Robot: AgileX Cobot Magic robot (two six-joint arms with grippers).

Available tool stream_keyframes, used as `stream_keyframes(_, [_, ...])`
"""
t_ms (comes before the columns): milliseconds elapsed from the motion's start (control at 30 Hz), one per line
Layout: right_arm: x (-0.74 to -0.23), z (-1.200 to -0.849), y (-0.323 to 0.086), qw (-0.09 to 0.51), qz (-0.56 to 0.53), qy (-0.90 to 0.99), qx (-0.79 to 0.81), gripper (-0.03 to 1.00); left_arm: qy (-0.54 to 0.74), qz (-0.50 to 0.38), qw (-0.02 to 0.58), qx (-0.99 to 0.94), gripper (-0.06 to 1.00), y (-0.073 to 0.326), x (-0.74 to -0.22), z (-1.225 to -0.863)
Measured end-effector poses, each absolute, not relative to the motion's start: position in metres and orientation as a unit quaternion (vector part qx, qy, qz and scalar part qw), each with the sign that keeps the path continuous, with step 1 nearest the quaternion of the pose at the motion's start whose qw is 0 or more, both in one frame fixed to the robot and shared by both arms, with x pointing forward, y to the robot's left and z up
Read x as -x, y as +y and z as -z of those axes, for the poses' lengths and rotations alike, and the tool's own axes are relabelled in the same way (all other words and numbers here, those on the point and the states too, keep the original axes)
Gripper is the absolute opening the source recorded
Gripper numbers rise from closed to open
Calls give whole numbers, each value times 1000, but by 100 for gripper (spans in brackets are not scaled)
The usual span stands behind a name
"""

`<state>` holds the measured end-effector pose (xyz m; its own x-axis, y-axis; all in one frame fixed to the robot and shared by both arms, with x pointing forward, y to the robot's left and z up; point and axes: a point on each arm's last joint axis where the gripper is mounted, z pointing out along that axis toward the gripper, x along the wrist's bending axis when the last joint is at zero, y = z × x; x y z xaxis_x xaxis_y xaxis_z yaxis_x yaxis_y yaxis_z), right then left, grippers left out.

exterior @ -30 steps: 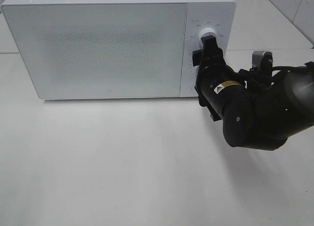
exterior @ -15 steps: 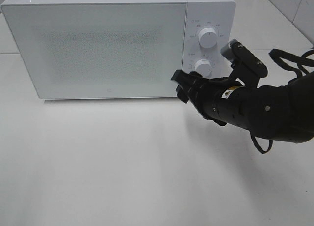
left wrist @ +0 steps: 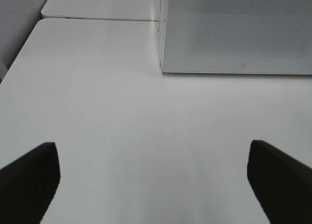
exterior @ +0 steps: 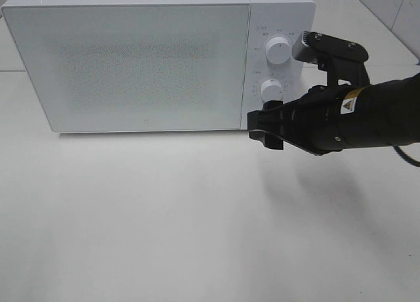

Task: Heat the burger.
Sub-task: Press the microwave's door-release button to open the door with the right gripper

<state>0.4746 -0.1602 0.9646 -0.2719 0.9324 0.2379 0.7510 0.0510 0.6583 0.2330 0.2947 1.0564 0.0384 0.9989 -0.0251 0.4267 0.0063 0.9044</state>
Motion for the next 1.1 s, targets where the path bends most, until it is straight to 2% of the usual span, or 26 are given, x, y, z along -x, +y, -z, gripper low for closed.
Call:
stream_keyframes(133, [-453,-985,-173,120,-311,748,-575,66,590,-364,393,-604,99,295,-233,-1056])
stream_keyframes(533, [-404,-1030,-200,111,-288,762,-569,66,590,-364,393,-604,99,295,-233,-1056])
stream_keyframes(600, [-381,-1043,-214,110,-278,769,-565,66,590,-364,393,-604,99,295,-233,-1056])
stream_keyframes(800, [-359,-1054,-226,108,-275,771,-564,66,590,-364,393,-604,99,295,-233,-1056])
stream_keyframes(1100, [-310,-1069,-260,137,-265,776,-556,66,590,-364,393,-604,99,295,-233,-1056])
